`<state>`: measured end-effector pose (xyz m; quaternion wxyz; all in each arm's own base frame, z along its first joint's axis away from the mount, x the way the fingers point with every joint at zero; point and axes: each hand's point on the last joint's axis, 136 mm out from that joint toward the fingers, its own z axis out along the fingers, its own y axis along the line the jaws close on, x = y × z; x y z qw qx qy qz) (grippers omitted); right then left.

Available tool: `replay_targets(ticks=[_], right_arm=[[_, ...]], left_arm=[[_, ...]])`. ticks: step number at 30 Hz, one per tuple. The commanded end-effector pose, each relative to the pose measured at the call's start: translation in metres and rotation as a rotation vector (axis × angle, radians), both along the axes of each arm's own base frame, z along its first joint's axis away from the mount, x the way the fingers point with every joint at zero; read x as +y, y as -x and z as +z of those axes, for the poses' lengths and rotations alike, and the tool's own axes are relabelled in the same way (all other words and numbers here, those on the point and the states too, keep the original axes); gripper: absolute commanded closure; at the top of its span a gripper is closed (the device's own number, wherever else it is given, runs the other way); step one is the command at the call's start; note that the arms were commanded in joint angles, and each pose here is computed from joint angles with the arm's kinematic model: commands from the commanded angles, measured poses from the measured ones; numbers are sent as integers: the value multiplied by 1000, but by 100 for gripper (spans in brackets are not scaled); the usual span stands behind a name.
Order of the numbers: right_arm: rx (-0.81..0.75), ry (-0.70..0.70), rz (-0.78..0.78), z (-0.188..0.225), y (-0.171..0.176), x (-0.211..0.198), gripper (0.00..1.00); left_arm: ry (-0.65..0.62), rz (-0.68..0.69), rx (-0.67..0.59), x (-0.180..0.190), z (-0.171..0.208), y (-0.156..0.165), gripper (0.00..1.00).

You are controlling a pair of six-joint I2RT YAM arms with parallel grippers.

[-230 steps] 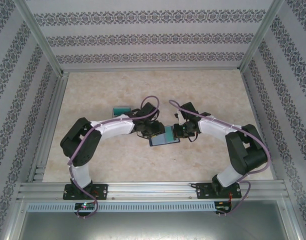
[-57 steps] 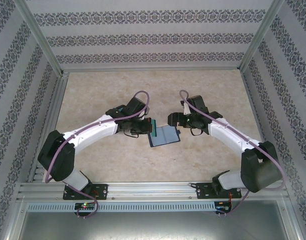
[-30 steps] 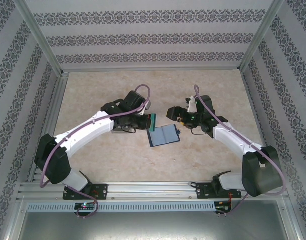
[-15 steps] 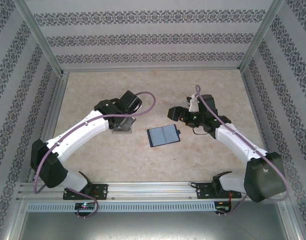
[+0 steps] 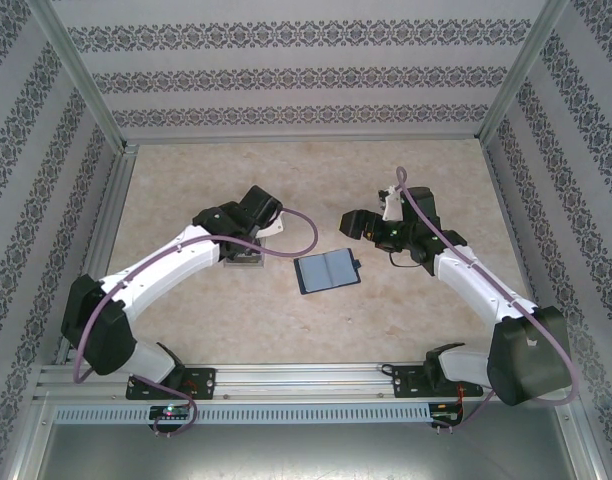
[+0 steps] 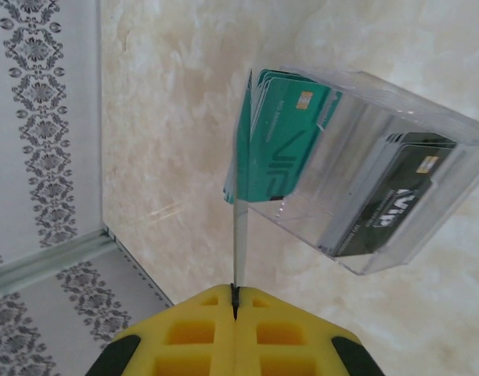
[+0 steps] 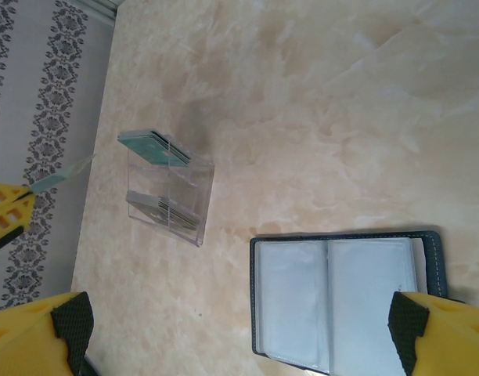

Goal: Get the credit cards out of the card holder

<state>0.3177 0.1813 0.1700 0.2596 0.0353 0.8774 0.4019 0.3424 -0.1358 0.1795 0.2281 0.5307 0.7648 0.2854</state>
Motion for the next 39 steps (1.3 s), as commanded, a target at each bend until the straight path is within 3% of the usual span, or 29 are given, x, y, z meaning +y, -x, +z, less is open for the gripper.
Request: replay_targets(ticks=[1,26,39], right_arm=[[-38,-12,-4,11,-5,-3,2],[6,-18,-54,-1,-12,-14,2],[18,-19,-58,-5,-13,-16,2]], left_arm=[[-96,-59,-5,5,-11,-14,100],[-145,-54,87,21,-65,-18,100],[-140,-20,52,19,-65,-37,100]])
